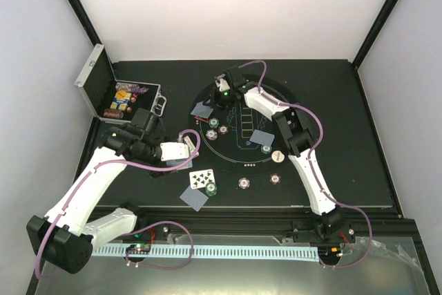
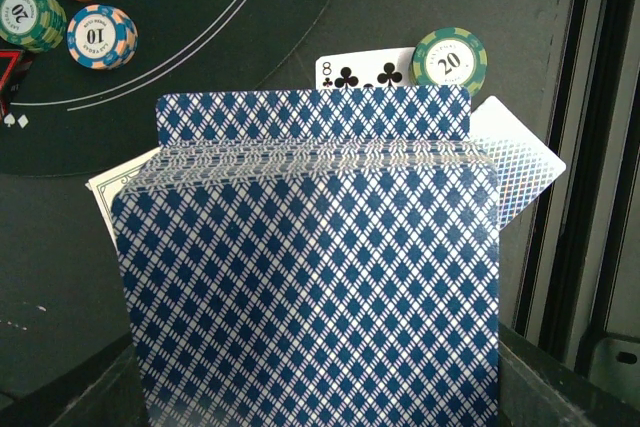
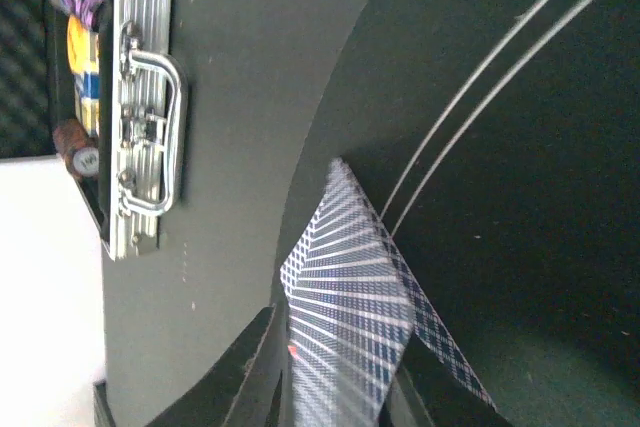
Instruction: Distribute texas hold em gaming equipment
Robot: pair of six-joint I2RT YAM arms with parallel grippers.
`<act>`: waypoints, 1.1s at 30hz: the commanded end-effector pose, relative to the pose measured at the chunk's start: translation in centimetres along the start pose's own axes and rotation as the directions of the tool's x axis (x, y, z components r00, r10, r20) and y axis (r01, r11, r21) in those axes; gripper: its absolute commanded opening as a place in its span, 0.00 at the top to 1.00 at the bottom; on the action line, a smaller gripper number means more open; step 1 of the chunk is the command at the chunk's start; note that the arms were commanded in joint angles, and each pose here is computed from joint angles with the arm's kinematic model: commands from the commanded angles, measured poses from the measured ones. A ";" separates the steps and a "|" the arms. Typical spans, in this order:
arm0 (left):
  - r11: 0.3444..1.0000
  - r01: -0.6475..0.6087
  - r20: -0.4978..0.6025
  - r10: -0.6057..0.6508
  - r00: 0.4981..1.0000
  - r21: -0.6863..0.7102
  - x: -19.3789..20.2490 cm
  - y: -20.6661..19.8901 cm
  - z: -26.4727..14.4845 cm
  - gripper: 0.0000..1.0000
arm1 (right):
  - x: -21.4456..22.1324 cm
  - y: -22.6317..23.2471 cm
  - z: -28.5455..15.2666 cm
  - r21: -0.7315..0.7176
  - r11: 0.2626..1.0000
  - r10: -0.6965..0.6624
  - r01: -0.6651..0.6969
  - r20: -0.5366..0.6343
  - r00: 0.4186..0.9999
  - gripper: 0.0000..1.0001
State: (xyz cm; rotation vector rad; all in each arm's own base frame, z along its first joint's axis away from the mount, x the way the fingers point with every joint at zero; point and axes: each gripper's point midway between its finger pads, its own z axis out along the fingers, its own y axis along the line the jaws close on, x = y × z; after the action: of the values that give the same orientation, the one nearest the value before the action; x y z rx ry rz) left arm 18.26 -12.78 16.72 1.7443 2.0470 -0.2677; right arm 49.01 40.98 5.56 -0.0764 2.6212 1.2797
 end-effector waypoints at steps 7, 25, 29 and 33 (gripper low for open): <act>1.000 0.002 0.019 -0.002 1.000 0.005 -0.3 -0.4 -0.6 0.98 | -1.7 0.7 -5.0 0.093 0.994 -0.056 0.050 0.068 0.996 0.62; 1.000 0.013 0.050 -0.013 0.999 0.017 -1.2 0.0 -0.5 0.99 | 13.8 9.4 -14.2 -0.213 0.971 -0.095 0.107 0.065 0.993 0.24; 0.999 0.016 0.057 -0.017 0.998 0.029 -1.5 0.1 -0.6 0.98 | 19.3 11.5 -14.8 -0.291 0.949 -0.113 0.123 0.050 0.992 0.19; 0.999 0.018 0.055 -0.019 0.998 0.028 -1.6 0.2 -0.6 0.98 | 23.4 13.8 -14.5 -0.345 0.928 -0.144 0.141 0.017 0.989 0.16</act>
State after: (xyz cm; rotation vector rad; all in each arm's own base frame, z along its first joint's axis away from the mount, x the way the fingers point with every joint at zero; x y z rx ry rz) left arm 18.21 -13.24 16.46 1.7425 2.0589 -0.3168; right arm 23.69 37.17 15.64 -0.2779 2.4883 1.5336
